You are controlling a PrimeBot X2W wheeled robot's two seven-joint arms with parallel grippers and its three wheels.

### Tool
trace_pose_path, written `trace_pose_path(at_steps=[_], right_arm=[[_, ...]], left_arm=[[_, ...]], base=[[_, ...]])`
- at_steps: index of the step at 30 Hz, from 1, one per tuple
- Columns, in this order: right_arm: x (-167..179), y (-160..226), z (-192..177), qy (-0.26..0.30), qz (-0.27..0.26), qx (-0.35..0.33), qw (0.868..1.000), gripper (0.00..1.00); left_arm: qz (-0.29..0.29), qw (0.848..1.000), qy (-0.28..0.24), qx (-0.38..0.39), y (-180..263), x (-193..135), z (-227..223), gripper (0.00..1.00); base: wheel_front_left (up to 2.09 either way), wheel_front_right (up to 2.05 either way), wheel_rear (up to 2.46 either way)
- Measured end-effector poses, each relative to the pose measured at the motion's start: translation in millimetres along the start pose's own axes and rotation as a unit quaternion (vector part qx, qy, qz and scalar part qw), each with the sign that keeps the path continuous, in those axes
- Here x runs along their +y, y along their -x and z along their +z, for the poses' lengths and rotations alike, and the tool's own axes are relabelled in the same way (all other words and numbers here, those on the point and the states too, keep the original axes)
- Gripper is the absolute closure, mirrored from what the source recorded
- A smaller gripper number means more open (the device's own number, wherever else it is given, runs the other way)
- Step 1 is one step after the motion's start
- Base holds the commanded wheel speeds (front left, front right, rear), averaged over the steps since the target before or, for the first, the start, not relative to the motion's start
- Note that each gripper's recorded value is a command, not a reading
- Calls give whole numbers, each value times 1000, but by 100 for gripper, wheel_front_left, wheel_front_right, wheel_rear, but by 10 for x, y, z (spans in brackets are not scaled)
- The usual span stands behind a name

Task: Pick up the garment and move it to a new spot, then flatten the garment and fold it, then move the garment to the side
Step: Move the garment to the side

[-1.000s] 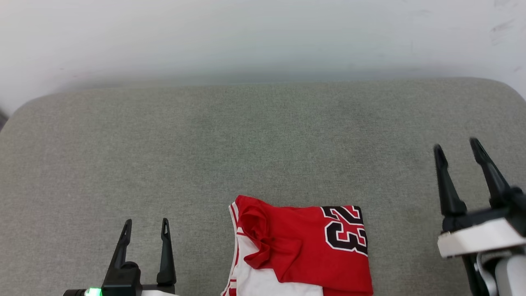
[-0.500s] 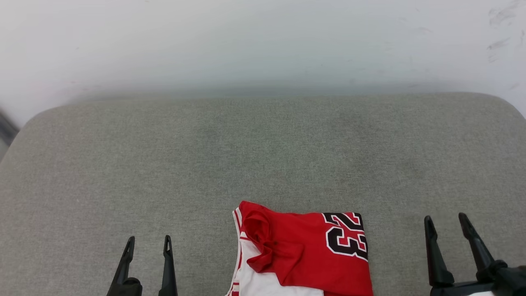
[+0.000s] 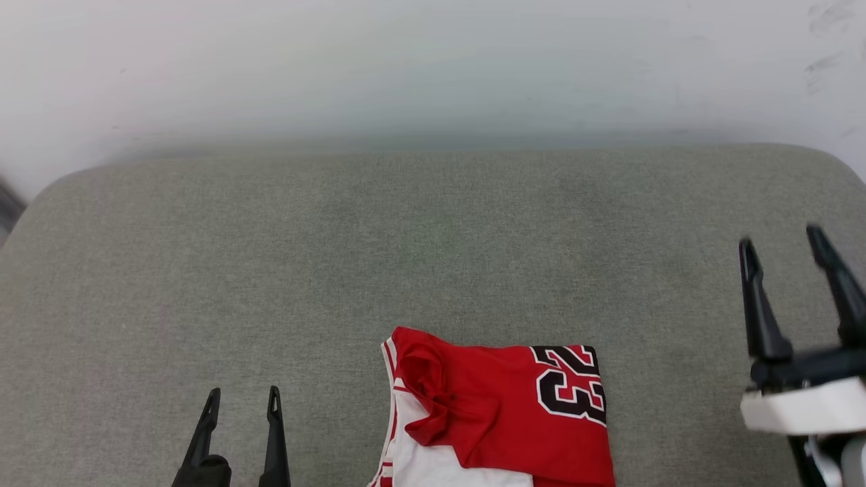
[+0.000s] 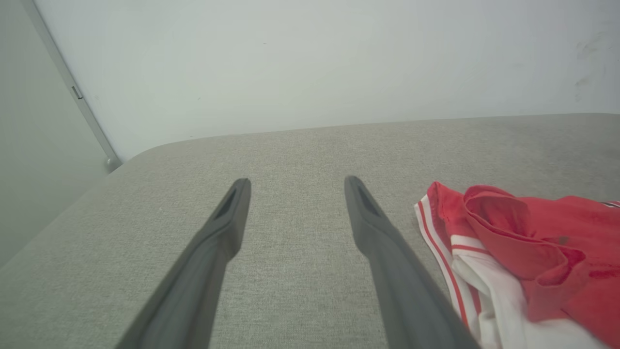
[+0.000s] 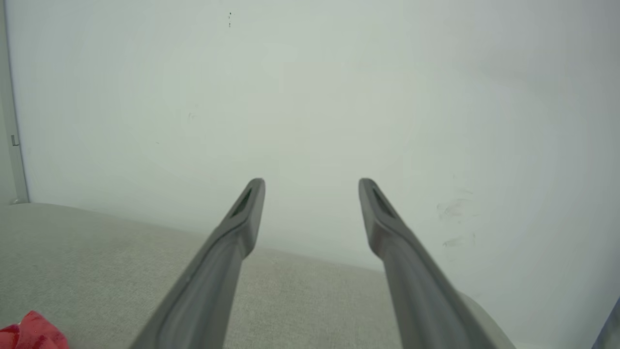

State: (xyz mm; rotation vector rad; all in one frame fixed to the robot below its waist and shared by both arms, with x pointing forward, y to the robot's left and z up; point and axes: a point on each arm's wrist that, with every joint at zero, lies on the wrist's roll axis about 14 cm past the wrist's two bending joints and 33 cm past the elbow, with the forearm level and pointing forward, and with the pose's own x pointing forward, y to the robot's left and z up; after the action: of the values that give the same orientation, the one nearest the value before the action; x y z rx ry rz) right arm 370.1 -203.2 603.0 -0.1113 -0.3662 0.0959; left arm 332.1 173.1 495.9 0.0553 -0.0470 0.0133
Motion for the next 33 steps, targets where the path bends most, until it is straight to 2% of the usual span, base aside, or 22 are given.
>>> trace_pose_path(at_steps=[3, 5, 8, 10, 12, 14, 16, 18, 20, 26, 33], right_arm=[[24, -272, 152, 22, 34, -23, 999, 0], [100, -443, 131, 24, 65, 3, 998, 0], [249, -575, -90, 17, 113, 100, 988, 0], [310, -542, -349, 3, 139, 195, 971, 0], [349, -435, -593, -19, 162, 292, 943, 0], [372, -284, -796, -61, 175, 375, 908, 0], [385, -71, -1005, -110, 183, 461, 861, 0], [419, 96, -1140, -158, 189, 516, 821, 0], [439, 284, -1283, -164, 198, 566, 783, 0], [776, 572, -1566, -219, 225, 623, 716, 0], [1237, 795, -1908, -253, 248, 661, 661, 0]], left_arm=[[-1, 1000, 0, 3, -28, -3, -22, 0], [-2, 1000, 2, 3, -51, -5, -25, 0], [-3, 1000, 2, 6, -72, -4, -42, 0], [-5, 1000, 3, 9, -81, -9, -63, 0], [-4, 1000, 4, 9, -107, -3, -65, 0], [-2, 1000, 3, 8, -139, 11, -63, 0], [-3, 1000, 4, 9, -168, 15, -72, 0], [-2, 1000, 4, 8, -210, 24, -70, 0], [-1, 1000, 4, 8, -249, 31, -77, 0], [0, 1000, 2, 14, -355, 63, -132, 0], [0, 1000, 2, 27, -459, 82, -233, 0]], base=[[0, 0, 0], [0, 0, 0], [0, 0, 0], [0, 0, 0], [0, 0, 0], [0, 0, 0], [0, 0, 0], [0, 0, 0], [0, 0, 0], [0, 0, 0], [0, 0, 0]])
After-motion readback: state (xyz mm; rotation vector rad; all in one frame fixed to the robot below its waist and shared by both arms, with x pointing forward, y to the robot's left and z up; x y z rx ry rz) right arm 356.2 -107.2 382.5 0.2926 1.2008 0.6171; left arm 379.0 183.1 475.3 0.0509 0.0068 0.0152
